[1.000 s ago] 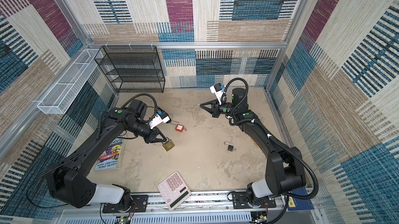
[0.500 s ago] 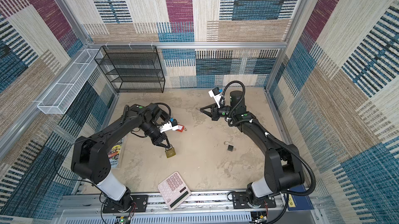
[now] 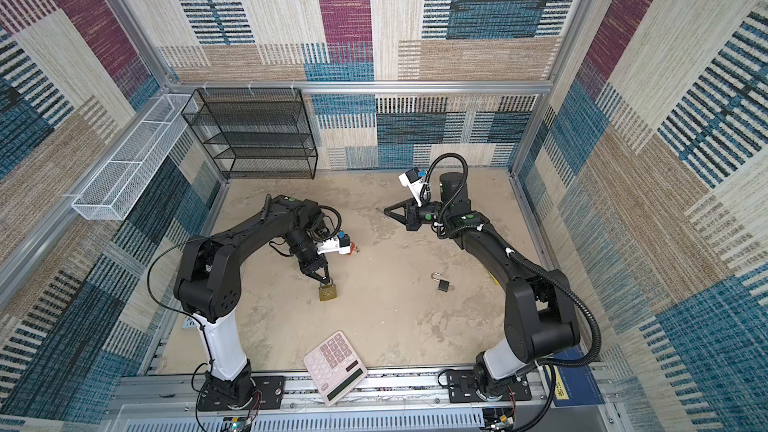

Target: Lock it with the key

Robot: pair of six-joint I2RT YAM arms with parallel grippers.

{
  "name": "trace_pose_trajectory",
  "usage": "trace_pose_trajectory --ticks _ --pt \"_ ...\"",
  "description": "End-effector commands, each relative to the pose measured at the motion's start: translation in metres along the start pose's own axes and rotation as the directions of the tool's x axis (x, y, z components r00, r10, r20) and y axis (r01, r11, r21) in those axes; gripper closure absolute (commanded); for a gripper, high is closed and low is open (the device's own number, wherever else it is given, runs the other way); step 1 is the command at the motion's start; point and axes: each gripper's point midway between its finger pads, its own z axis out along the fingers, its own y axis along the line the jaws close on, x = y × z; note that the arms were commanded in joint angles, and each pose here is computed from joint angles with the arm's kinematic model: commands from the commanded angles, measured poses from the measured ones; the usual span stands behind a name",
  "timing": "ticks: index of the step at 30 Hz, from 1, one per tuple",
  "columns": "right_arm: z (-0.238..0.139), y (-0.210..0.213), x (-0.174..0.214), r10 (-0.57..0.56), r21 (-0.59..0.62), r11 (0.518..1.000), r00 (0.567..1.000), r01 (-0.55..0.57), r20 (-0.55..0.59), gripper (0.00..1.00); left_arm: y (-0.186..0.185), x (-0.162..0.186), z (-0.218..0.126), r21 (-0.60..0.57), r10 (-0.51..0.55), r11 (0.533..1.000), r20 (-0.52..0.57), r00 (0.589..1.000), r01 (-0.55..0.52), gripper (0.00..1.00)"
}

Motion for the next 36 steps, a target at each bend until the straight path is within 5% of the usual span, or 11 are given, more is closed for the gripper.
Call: trace_pose_trajectory --ticks 1,17,36 --pt "0.0 0.001 -0.005 -0.015 -0.009 1.0 1.0 0.016 0.01 1.0 -0.002 0.008 0.001 0.016 0.085 0.996 -0.045 0.995 -0.085 1.0" --pt "-0.001 0.007 -0.01 -0.024 -0.026 0.999 1.0 0.025 0.005 1.0 0.016 0.005 0.012 0.034 0.178 0.984 -0.068 0.982 -0.176 1.0" --pt "0.001 0.006 -0.005 -0.015 -0.04 0.999 1.0 0.014 -0.011 1.0 0.045 -0.002 0.029 -0.01 0.135 0.991 -0.059 0.989 -0.136 0.95"
